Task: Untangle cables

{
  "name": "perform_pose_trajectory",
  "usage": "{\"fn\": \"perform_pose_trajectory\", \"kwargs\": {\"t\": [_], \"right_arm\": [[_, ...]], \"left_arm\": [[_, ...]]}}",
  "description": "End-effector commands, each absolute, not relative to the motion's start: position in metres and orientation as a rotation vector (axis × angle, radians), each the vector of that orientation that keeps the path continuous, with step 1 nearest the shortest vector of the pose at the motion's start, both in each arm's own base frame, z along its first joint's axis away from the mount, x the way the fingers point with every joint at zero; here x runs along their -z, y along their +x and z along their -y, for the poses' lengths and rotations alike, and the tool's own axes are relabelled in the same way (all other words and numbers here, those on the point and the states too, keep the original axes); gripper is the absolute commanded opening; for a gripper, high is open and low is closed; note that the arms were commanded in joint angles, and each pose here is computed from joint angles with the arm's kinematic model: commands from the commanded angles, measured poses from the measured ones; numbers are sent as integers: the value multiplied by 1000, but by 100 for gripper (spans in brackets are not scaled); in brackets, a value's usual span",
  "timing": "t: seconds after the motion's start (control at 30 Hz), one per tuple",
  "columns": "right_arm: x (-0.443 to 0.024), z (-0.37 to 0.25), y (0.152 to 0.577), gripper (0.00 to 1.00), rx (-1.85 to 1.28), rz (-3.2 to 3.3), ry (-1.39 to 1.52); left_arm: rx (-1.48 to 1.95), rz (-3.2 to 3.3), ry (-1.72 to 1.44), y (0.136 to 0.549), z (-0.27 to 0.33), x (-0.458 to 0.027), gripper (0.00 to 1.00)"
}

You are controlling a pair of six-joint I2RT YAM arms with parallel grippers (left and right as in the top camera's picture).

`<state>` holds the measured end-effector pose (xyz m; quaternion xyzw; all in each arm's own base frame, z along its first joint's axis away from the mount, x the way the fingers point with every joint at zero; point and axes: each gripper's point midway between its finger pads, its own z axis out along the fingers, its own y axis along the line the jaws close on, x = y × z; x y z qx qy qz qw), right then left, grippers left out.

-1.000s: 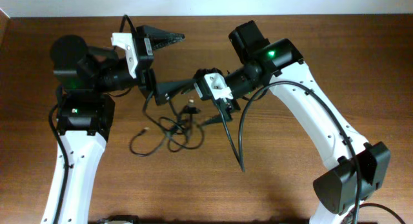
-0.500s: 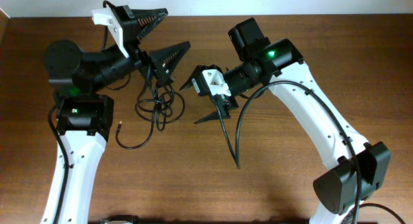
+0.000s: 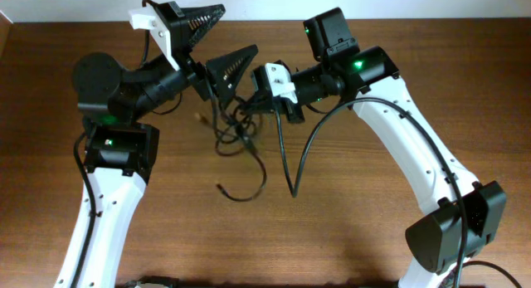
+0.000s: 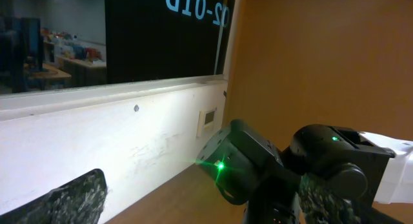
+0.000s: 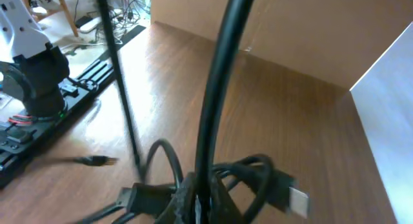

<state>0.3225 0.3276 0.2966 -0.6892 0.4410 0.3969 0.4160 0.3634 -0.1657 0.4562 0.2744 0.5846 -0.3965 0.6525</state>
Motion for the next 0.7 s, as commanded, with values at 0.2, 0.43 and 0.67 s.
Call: {"fn": "perform_pose_trajectory", "kwargs": {"t": [0.2, 0.43, 0.67], "right_arm": [[-289, -302, 350, 4, -964, -1264, -1657], [-305, -247, 407, 4, -932, -1441, -1403], [-357, -254, 390, 4, -1076, -1307, -1355]], "left_arm": [[917, -1345, 672, 359, 170, -452, 99], [1007, -1517, 710, 352, 178, -410, 99], [908, -1817, 761, 357, 170, -319, 99]]}}
